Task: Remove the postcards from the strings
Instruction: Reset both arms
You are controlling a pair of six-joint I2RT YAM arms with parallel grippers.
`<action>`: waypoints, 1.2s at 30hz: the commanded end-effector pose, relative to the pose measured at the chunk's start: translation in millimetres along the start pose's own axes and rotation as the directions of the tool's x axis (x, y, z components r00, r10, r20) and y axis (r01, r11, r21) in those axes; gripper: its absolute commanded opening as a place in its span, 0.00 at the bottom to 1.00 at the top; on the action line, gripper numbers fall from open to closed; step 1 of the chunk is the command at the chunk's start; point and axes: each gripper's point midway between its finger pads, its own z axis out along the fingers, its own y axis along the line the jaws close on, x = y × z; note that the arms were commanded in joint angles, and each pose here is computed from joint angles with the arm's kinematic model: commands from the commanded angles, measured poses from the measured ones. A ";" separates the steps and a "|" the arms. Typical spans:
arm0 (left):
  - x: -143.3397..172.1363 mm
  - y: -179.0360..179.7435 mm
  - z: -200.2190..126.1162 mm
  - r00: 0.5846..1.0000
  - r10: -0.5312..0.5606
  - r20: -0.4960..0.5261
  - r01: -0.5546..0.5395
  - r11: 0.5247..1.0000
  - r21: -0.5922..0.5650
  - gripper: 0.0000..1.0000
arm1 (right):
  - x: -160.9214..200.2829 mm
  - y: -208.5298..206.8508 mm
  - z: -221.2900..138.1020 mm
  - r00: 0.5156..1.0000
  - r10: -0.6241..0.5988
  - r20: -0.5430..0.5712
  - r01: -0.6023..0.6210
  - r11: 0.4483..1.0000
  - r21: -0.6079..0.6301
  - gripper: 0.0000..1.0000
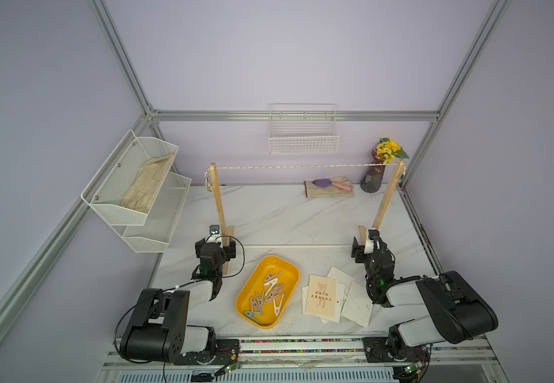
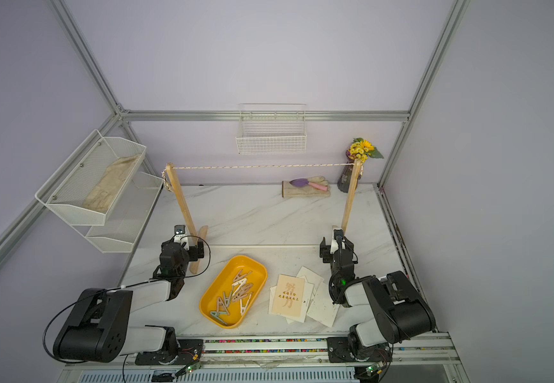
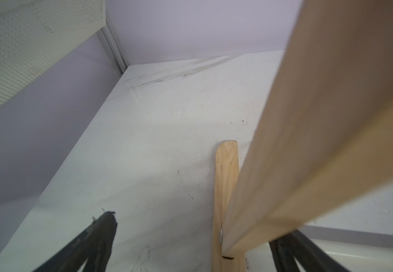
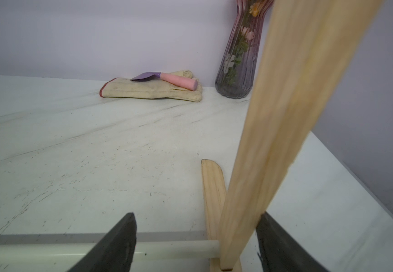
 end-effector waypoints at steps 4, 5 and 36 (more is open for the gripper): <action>-20.2 -7.4 20.7 0.993 -0.034 0.113 0.023 0.995 0.097 1.00 | -28.1 26.5 16.5 0.993 0.093 0.066 -0.078 0.977 -0.196 0.79; -20.2 -8.6 21.8 0.991 -0.033 0.129 0.020 0.994 0.105 1.00 | -27.6 28.2 18.0 0.995 0.089 0.053 -0.076 0.975 -0.211 0.79; -19.8 -5.2 25.3 0.991 -0.071 0.116 0.055 0.989 0.139 0.99 | -29.6 44.1 5.7 0.996 0.039 0.082 -0.009 0.941 -0.340 0.75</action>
